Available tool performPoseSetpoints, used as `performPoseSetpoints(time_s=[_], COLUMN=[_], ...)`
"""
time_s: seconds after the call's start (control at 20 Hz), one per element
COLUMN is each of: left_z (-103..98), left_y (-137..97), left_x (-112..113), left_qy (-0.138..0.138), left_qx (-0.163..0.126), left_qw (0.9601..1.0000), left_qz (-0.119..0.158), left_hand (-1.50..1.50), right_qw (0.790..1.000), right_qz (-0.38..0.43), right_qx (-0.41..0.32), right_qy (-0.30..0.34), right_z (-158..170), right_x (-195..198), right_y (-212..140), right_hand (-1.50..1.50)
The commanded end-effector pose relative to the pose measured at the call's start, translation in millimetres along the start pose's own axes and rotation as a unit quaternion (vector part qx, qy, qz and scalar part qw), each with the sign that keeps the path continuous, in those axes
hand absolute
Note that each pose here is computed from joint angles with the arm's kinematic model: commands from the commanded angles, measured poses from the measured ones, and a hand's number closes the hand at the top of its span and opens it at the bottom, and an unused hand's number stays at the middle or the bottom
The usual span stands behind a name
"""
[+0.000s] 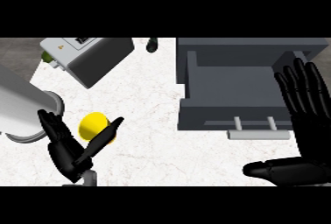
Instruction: Pick up the cup, place it into the drawer and close the drawer
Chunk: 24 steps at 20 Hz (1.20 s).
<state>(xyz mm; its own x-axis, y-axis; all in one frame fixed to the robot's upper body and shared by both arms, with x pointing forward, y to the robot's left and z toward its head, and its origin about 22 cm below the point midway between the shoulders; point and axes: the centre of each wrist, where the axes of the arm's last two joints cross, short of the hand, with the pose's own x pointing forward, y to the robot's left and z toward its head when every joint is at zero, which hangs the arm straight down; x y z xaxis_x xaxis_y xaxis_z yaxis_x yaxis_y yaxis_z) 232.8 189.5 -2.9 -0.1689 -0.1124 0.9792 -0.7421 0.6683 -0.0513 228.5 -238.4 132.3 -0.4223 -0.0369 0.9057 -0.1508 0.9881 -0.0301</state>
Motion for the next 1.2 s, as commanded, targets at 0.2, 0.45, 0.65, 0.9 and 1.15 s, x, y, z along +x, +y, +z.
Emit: performPoseSetpoints(time_s=[0.2,0.45,0.65,0.9,1.15], left_z=[16.5,12.6,16.5,11.4,8.1], left_y=[9.6,11.2,16.4,36.5,30.3], left_x=[-41.0,-52.2,-61.9,-87.8,-94.3], left_qy=[0.015,0.024,0.024,0.026,0.034], left_qx=[0.012,0.003,0.011,0.027,0.031], left_qw=[0.9998,0.9996,0.9996,0.9993,0.9989], left_qz=[-0.003,0.011,0.009,0.006,0.003], left_hand=[-1.5,-1.5,-1.5,-1.5,-1.5], right_qw=[1.0,1.0,1.0,1.0,1.0], right_qz=[0.003,-0.006,-0.005,-0.009,-0.006], right_qx=[0.002,-0.005,0.004,0.006,0.007], right_qy=[0.006,-0.001,-0.002,-0.01,0.001], right_z=[5.6,-3.4,5.0,12.9,-7.7], right_x=[6.7,0.4,2.5,16.2,6.2], right_y=[15.0,-4.7,8.4,1.0,11.0], right_hand=[-1.5,-1.5,-1.5,-1.5,-1.5])
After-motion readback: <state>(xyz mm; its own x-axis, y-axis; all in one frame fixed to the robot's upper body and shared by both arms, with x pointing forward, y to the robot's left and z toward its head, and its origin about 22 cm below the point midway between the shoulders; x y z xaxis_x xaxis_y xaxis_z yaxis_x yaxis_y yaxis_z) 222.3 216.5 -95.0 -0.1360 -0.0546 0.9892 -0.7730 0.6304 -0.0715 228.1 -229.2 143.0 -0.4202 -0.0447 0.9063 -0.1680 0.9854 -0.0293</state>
